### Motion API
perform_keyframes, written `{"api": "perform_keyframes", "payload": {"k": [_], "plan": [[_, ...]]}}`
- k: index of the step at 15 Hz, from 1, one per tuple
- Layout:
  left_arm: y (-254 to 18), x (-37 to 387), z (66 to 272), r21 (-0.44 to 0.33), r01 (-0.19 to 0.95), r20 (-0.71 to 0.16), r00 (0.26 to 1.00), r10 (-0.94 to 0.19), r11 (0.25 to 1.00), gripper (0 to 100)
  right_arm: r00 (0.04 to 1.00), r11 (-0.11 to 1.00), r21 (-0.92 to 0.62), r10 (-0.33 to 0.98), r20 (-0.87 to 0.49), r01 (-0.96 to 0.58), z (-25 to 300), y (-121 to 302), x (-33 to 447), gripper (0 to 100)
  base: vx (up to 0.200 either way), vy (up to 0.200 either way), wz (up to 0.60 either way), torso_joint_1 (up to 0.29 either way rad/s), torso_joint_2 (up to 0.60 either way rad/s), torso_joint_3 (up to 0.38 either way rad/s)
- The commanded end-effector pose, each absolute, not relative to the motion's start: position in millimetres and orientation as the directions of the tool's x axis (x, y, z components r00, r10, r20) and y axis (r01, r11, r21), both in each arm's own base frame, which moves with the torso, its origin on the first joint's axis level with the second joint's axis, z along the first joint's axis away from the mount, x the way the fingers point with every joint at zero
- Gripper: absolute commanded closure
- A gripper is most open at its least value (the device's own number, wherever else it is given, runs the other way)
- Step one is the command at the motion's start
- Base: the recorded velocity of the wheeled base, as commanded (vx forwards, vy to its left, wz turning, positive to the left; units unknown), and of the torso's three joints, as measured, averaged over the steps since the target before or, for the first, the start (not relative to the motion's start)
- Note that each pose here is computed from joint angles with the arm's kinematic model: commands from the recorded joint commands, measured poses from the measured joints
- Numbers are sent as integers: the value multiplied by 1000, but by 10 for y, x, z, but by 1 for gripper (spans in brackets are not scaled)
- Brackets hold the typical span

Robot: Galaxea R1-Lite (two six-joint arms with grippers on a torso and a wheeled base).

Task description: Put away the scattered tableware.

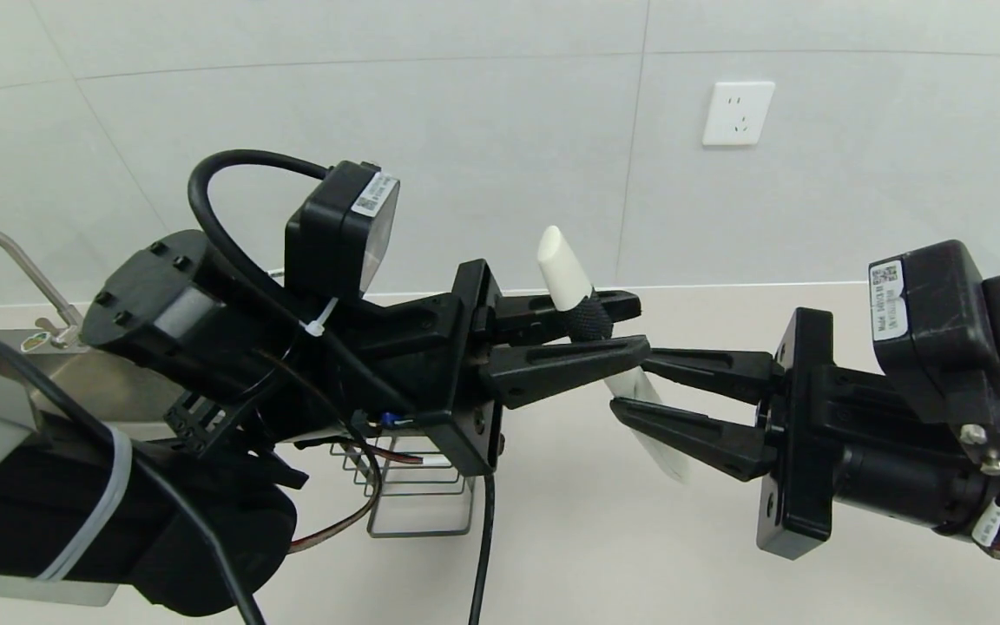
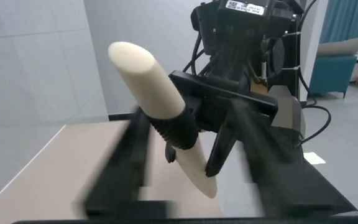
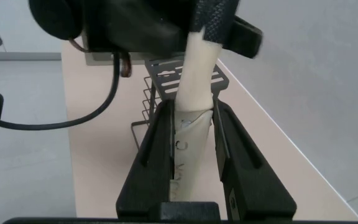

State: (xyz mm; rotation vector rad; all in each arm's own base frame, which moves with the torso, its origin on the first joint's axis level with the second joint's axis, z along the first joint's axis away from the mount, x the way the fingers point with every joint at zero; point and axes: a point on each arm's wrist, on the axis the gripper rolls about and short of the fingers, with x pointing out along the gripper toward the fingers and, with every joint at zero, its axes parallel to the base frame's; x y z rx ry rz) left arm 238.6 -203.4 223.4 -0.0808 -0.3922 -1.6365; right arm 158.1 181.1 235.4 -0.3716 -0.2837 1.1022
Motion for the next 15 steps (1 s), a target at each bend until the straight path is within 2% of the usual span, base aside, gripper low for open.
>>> {"api": "perform_keyframes", "payload": {"k": [1,2,4,8,10,11,14,15], "plan": [[-2028,2381,2243,207,977,285,-113,-952,-54,100,427,405,-431,903,50,-806,2386,1820,1589,100,0,0,0,0,0,0],[-2028,2382,2246,208,977,285,-113,-952,-53,100,427,405,-431,903,50,-806,2387,1826,1589,0,0,0,0,0,0,0],[-2022,2384,2249,204,978,291,-99,-952,-39,100,449,420,-425,893,34,-802,2344,1839,1590,0,0,0,0,0,0,0],[-2004,2400,2262,166,982,343,25,-939,87,100,455,418,-419,890,12,-806,2283,1858,1614,0,0,0,0,0,0,0],[-1963,2355,2235,142,983,345,63,-936,119,100,474,434,-407,880,3,-804,2260,1871,1632,0,0,0,0,0,0,0],[-1904,2293,2185,98,979,348,133,-928,177,100,508,468,-384,862,-2,-796,2249,1874,1647,0,0,0,0,0,0,0],[-1744,2205,2167,79,974,332,173,-927,210,100,531,493,-350,847,-15,-796,2189,1854,1641,0,0,0,0,0,0,0],[-1701,2204,2192,77,972,330,186,-925,223,100,531,490,-348,847,-26,-799,2159,1848,1635,100,0,0,0,0,0,0]]}}
